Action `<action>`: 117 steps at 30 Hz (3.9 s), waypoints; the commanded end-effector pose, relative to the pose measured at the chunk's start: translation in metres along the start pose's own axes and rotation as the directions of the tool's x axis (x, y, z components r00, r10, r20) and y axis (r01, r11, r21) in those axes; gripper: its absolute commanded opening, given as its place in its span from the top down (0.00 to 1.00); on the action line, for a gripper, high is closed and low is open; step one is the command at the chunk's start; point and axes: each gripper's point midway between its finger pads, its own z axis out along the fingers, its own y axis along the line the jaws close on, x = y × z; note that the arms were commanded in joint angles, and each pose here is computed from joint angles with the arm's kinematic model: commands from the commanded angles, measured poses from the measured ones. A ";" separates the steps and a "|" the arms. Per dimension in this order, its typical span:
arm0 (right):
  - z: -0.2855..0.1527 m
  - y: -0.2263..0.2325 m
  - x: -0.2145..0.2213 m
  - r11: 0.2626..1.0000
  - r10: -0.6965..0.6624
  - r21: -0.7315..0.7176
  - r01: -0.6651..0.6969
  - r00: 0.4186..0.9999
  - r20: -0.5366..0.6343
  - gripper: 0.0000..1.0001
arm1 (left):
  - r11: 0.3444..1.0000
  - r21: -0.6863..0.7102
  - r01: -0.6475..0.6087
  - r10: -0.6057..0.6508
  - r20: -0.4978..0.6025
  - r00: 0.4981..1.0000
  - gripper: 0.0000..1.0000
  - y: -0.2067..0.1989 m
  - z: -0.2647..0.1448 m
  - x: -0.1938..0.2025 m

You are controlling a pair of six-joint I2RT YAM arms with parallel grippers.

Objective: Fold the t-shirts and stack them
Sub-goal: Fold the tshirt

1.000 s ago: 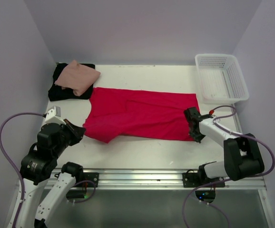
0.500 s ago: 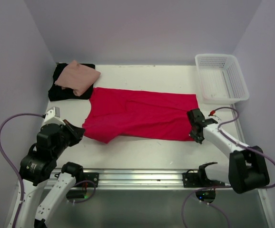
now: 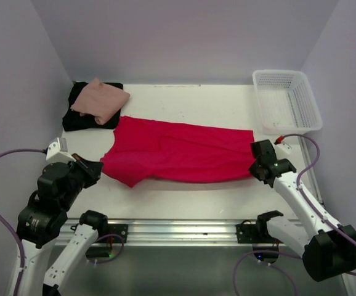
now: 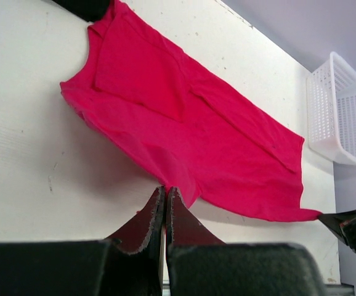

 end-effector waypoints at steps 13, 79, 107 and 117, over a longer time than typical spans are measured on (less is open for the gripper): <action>0.015 0.025 -0.057 0.989 -0.101 0.122 0.084 0.985 0.142 1.00 | 0.968 -0.223 -0.118 0.151 0.140 0.978 1.00 0.038 0.093 -0.013; 0.089 0.086 -0.070 0.987 -0.143 0.093 0.130 0.979 0.143 0.59 | 0.952 -0.300 -0.061 0.153 0.295 0.943 0.08 0.025 0.247 -0.075; 0.086 0.122 0.009 0.886 -0.411 -0.274 0.373 0.906 -0.096 1.00 | 0.979 -0.186 0.084 -0.094 -0.043 0.995 1.00 0.074 0.222 0.091; 0.095 0.117 0.025 0.870 -0.469 -0.257 0.420 0.866 -0.172 1.00 | 0.953 -0.292 0.084 -0.093 -0.016 0.996 1.00 0.095 0.236 0.091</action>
